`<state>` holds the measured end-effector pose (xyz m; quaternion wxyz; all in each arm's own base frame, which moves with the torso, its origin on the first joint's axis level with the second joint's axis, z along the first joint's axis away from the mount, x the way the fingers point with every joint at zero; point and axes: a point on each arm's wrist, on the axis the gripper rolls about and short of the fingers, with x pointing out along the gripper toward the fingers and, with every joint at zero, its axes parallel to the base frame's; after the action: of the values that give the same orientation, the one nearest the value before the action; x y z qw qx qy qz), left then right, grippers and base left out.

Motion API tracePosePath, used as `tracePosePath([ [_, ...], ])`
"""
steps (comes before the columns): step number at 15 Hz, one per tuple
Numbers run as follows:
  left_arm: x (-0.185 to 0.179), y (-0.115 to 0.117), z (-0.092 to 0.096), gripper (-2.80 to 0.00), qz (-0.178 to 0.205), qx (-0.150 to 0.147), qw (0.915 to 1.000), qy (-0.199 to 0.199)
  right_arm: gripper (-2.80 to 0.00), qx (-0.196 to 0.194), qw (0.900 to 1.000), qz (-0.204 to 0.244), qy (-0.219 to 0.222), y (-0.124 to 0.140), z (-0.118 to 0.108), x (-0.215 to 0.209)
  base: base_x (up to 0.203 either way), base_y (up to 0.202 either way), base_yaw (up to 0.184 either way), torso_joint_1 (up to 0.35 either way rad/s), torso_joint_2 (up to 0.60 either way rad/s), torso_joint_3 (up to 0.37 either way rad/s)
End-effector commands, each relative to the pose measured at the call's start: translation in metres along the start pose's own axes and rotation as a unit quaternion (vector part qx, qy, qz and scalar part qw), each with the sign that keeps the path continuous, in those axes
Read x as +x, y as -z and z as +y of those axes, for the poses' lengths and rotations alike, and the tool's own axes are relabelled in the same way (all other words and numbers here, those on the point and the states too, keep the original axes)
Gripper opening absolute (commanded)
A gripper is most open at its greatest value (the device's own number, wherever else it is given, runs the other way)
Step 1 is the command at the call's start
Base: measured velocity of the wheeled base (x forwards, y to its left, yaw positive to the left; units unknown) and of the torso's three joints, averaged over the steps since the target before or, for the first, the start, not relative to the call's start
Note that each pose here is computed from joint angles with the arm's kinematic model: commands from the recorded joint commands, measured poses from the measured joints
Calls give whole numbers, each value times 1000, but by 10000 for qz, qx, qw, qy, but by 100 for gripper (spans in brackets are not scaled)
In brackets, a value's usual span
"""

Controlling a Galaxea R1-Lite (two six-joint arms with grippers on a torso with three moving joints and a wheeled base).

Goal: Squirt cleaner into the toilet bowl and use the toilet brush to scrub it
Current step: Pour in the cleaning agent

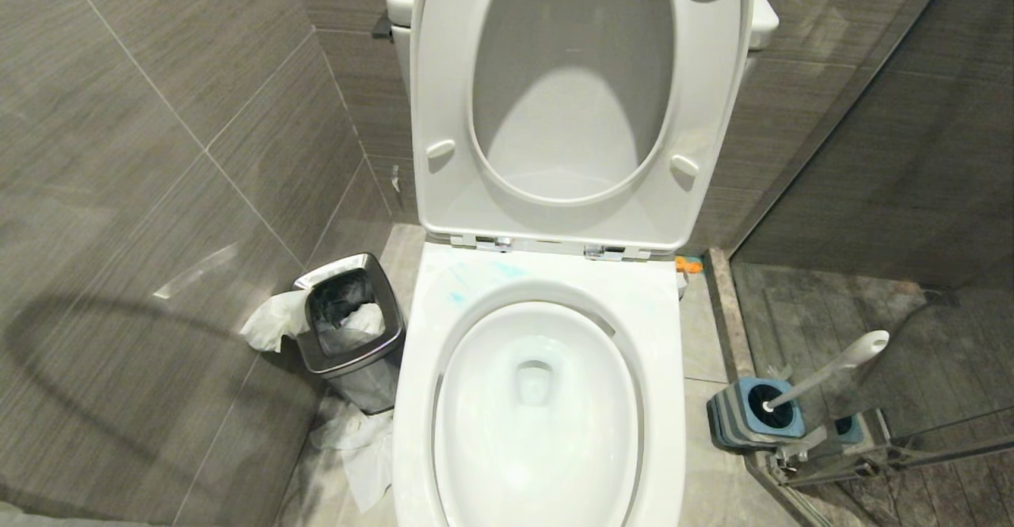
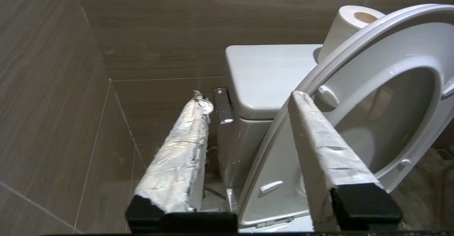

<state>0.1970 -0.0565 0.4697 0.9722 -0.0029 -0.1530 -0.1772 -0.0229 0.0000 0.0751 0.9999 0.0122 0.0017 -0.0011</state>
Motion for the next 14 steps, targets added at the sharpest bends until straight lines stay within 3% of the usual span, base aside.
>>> tracePosePath([
  [1, -5, -5, -8, -280, -70, -69, 9998, 179, -280, 0, 10000, 6, -3, 0, 0, 0, 0, 0, 0, 0, 0, 0],
  [11, -60, -39, -15, -280, -563, -210, 9975, 366, -280, 0, 10000, -2, -3, 0, 0, 0, 0, 0, 0, 0, 0, 0],
  [14, -94, -55, -18, -280, -877, -183, 9928, 794, -280, 0, 10000, 5, -3, 0, 0, 0, 0, 0, 0, 0, 0, 0],
])
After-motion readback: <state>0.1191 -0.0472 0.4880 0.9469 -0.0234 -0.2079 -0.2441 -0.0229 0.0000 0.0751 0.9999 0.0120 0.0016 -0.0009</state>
